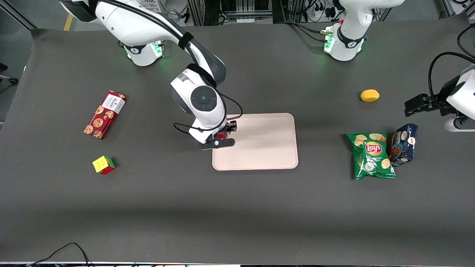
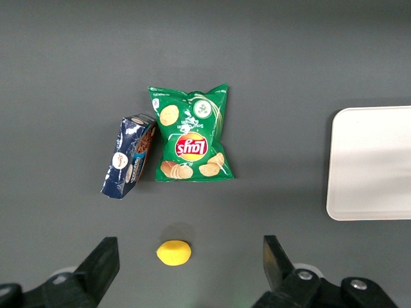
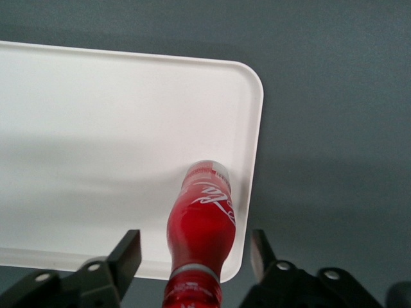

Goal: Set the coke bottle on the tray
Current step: 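Carry the bottle over the white tray and lower it, then open the right gripper to release the bottle on the tray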

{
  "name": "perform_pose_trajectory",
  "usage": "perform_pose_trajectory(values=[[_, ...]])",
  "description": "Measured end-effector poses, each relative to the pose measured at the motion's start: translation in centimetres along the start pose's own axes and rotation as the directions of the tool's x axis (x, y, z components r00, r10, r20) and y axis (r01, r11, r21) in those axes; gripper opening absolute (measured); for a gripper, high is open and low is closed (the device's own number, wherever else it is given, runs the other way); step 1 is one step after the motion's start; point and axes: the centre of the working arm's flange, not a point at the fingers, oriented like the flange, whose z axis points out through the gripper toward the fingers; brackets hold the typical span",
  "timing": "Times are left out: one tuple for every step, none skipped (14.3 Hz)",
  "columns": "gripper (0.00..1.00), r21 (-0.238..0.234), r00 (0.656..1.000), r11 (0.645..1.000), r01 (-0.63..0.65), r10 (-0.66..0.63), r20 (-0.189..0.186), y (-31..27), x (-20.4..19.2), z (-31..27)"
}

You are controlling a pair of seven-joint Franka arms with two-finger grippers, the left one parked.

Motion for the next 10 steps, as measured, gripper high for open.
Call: perform_pose_trajectory(values=[[0.86, 0.002, 1.0, 1.0, -0.001, 0.001, -0.003, 0.0, 0.1, -0.2], [0.95, 0.007, 1.0, 1.0, -0.001, 0.002, -0.01, -0.1, 0.2, -0.6], [1.0, 0.014, 1.0, 1.0, -0.002, 0.002, -0.022, -0.2, 0.4, -1.3], [1.0, 0.022, 0.999, 1.0, -0.002, 0.003, -0.037, -0.2, 0.5, -2.3], [1.0, 0.03, 0.998, 1.0, -0.002, 0.004, -0.055, -0.3, 0.5, -3.7], [1.0, 0.034, 0.997, 0.999, 0.0, 0.002, -0.073, -0.3, 0.4, -5.2], [1.0, 0.03, 0.996, 0.999, 0.013, -0.01, -0.086, -0.1, 0.0, -6.9], [1.0, 0.02, 0.995, 0.999, 0.035, -0.033, -0.095, 0.2, -0.5, -8.9], [1.0, 0.006, 0.993, 0.998, 0.067, -0.066, -0.098, 0.7, -1.1, -11.1], [1.0, -0.009, 0.99, 0.995, 0.095, -0.095, -0.104, 1.3, -1.9, -13.6]])
